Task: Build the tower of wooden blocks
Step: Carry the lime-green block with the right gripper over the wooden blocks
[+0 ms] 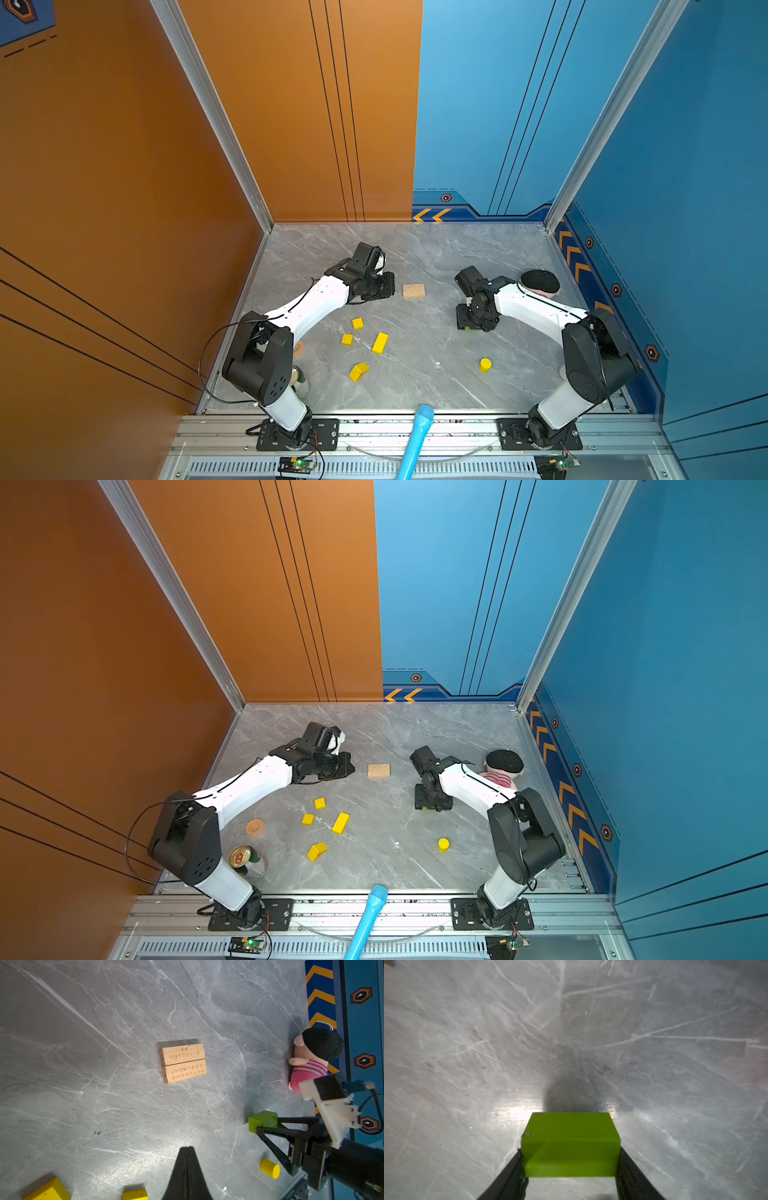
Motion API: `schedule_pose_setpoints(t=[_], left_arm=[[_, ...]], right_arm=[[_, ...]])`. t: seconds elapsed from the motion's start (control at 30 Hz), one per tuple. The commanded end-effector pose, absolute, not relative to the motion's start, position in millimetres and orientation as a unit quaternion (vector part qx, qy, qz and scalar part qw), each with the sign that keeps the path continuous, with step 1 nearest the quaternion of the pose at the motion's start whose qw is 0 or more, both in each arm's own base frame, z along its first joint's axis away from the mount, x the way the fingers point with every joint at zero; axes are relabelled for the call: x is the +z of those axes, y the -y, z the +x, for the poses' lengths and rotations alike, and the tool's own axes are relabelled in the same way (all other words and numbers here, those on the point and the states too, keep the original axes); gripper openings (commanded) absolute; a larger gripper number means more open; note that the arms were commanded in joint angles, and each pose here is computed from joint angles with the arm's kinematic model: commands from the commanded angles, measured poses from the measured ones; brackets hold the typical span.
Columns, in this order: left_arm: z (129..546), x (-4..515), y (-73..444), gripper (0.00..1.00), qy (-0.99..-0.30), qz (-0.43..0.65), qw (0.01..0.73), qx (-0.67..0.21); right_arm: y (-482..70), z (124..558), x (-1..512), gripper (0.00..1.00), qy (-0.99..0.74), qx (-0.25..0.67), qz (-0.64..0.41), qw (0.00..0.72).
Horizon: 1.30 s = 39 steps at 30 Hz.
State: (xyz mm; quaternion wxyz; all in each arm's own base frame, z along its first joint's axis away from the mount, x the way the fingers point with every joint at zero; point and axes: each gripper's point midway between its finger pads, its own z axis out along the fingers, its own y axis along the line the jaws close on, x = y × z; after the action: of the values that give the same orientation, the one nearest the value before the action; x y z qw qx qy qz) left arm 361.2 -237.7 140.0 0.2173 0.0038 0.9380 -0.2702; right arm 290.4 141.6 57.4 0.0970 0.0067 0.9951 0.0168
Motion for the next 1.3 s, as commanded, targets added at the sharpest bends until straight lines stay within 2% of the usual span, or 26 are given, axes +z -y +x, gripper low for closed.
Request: schedule_pose_setpoints(t=[0.0, 0.6, 0.93, 1.27], left_arm=[[358.4, 146.1, 227.5, 0.06, -0.938, 0.01, 0.228, -0.261], [356.5, 152.3, 190.8, 0.06, -0.935, -0.018, 0.246, -0.256], [351.7, 153.2, 174.8, 0.06, -0.933, -0.032, 0.252, -0.254], [349.8, 153.5, 171.5, 0.06, -0.933, -0.034, 0.253, -0.254]], right_arm=[[-148.3, 299.3, 72.2, 0.59, -0.994, 0.013, 0.005, 0.104], [-229.8, 379.1, 106.5, 0.57, -0.99, 0.028, -0.026, 0.134], [-265.9, 399.3, 93.5, 0.55, -0.99, 0.028, -0.036, 0.133], [-280.0, 413.1, 87.1, 0.52, -0.989, 0.004, -0.037, 0.144]])
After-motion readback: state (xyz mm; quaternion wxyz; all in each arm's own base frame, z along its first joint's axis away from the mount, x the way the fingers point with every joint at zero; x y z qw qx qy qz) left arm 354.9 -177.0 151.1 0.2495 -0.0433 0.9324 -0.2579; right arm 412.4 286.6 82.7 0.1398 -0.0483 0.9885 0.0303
